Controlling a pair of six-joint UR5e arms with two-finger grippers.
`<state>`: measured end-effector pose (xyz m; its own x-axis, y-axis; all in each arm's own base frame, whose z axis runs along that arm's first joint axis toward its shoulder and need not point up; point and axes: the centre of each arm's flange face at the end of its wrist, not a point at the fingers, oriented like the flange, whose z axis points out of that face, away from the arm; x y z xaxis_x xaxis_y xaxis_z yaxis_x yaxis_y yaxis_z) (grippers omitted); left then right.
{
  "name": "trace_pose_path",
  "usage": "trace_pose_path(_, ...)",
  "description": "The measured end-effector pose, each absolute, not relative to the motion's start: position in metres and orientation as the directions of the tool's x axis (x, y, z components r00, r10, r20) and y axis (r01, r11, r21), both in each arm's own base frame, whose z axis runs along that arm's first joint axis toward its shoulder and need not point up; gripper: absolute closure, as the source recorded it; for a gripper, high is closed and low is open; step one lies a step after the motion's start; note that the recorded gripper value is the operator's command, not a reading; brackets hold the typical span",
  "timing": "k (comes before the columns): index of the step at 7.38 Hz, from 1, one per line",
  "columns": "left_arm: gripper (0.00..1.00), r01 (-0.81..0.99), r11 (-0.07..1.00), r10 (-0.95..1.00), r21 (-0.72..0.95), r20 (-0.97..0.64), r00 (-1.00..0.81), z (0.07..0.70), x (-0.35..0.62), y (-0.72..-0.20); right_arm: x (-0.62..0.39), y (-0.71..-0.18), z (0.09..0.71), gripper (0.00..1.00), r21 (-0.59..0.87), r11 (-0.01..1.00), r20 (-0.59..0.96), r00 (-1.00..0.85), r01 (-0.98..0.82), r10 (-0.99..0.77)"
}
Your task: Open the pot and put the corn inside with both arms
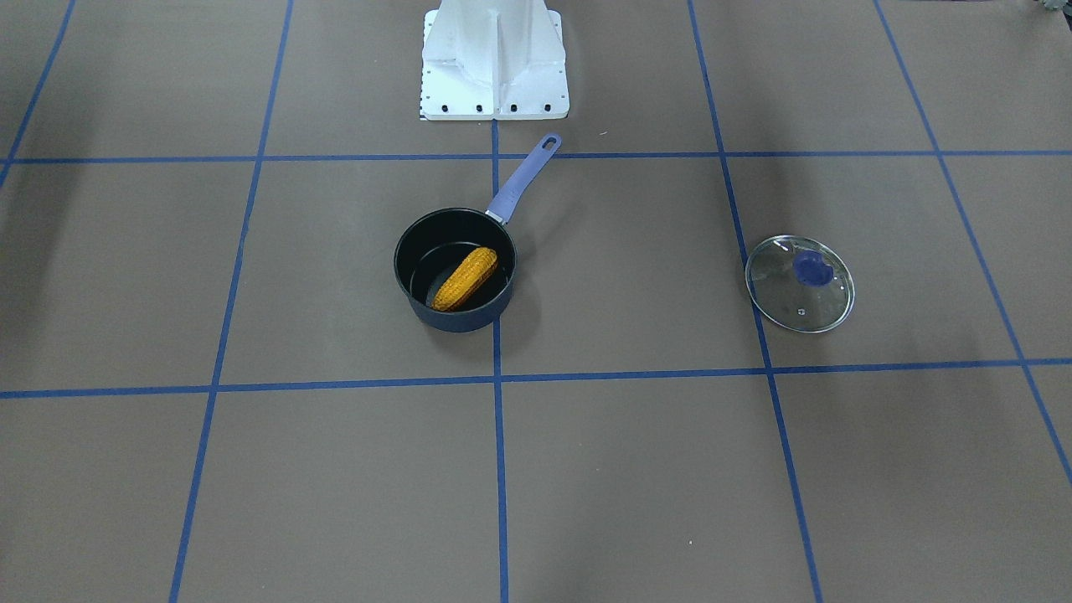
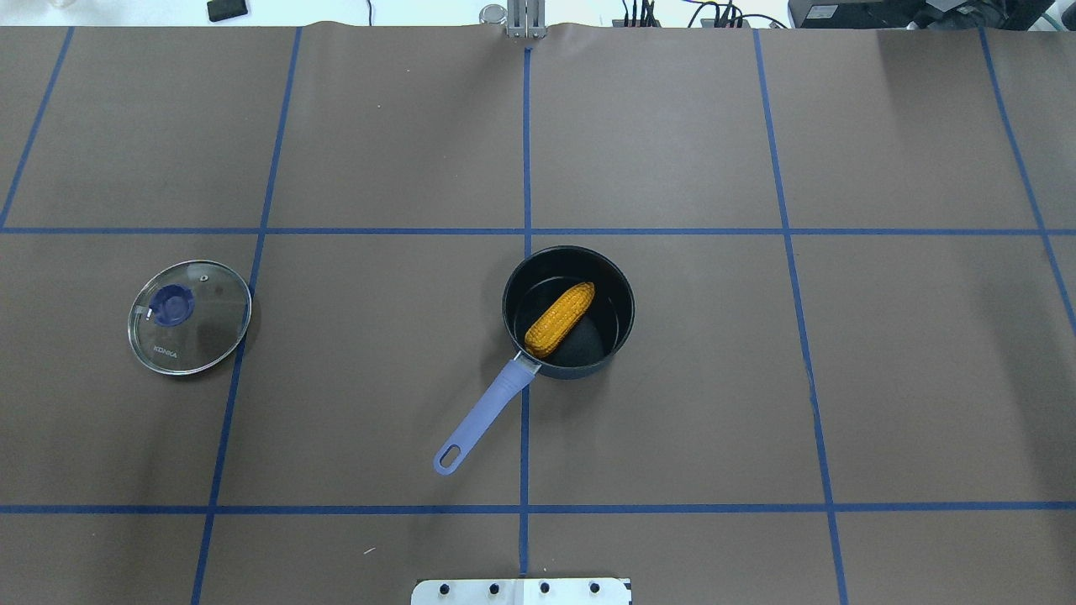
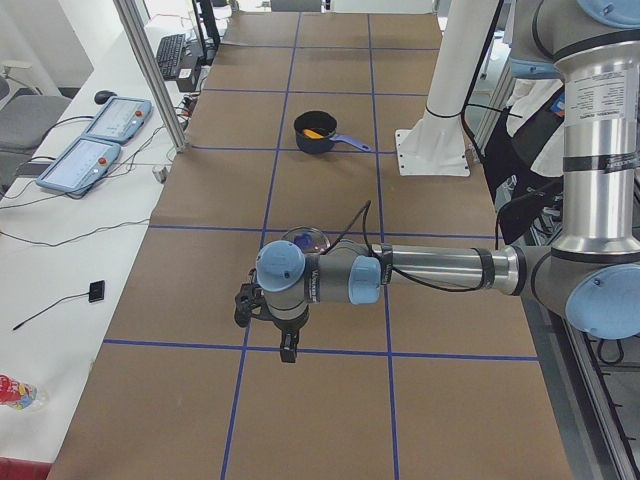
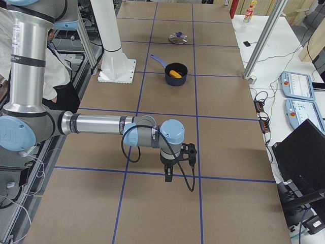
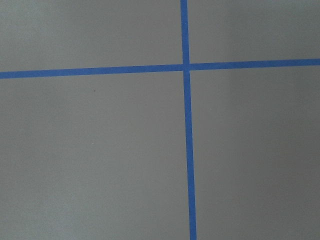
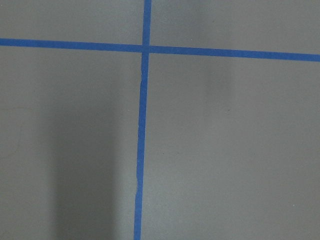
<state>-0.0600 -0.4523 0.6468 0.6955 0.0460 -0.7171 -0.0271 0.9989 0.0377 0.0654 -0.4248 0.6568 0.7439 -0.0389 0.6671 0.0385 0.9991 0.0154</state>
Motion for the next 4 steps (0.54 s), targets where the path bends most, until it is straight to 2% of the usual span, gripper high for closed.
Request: trace_pose_path(4,0.02,-0.027,0.999,0.045,0.037,-0.717,0.696,0.6472,-0.0600,-0.4522,0.0651,-0.4244,0.6585,0.00,0.012,0.999,0.669,0.742,0.040,-0.038)
